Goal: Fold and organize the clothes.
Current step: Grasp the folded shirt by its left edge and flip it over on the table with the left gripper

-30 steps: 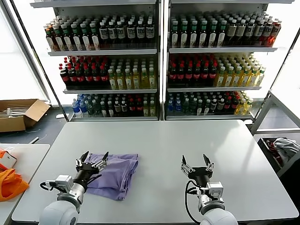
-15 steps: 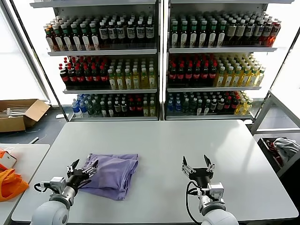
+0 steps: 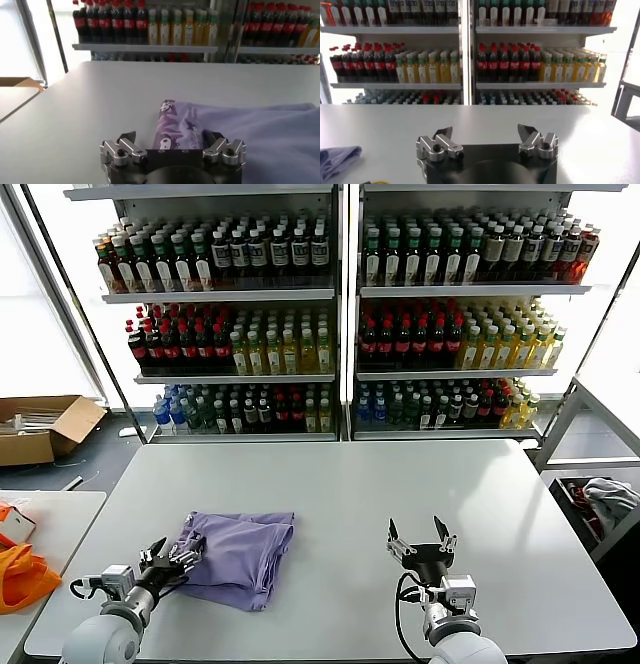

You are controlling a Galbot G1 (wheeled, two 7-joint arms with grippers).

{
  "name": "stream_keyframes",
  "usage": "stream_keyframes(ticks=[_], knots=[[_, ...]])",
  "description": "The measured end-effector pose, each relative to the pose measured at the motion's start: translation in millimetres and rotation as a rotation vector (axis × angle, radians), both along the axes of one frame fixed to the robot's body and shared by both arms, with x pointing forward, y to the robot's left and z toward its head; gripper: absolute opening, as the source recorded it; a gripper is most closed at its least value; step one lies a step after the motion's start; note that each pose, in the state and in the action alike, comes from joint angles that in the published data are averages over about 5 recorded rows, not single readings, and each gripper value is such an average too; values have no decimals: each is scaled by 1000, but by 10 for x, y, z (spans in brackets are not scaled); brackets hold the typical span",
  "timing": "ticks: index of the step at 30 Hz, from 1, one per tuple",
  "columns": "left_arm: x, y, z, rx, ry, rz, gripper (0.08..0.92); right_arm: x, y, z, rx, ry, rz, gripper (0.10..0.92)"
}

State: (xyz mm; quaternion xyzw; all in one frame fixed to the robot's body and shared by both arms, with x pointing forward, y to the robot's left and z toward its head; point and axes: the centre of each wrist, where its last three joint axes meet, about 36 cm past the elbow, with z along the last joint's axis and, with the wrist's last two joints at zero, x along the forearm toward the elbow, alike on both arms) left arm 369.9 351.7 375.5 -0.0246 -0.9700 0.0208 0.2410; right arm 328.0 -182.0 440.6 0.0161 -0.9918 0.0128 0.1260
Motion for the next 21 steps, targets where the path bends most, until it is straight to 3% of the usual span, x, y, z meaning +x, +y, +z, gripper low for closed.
stream_keyframes(ticks=[6, 21], knots=[[-10, -3, -22, -40, 23, -4, 785, 12, 10, 21, 5, -7, 0, 823], [-72, -55, -57, -98, 46, -13, 362, 13, -12, 62, 3, -21, 4, 823]])
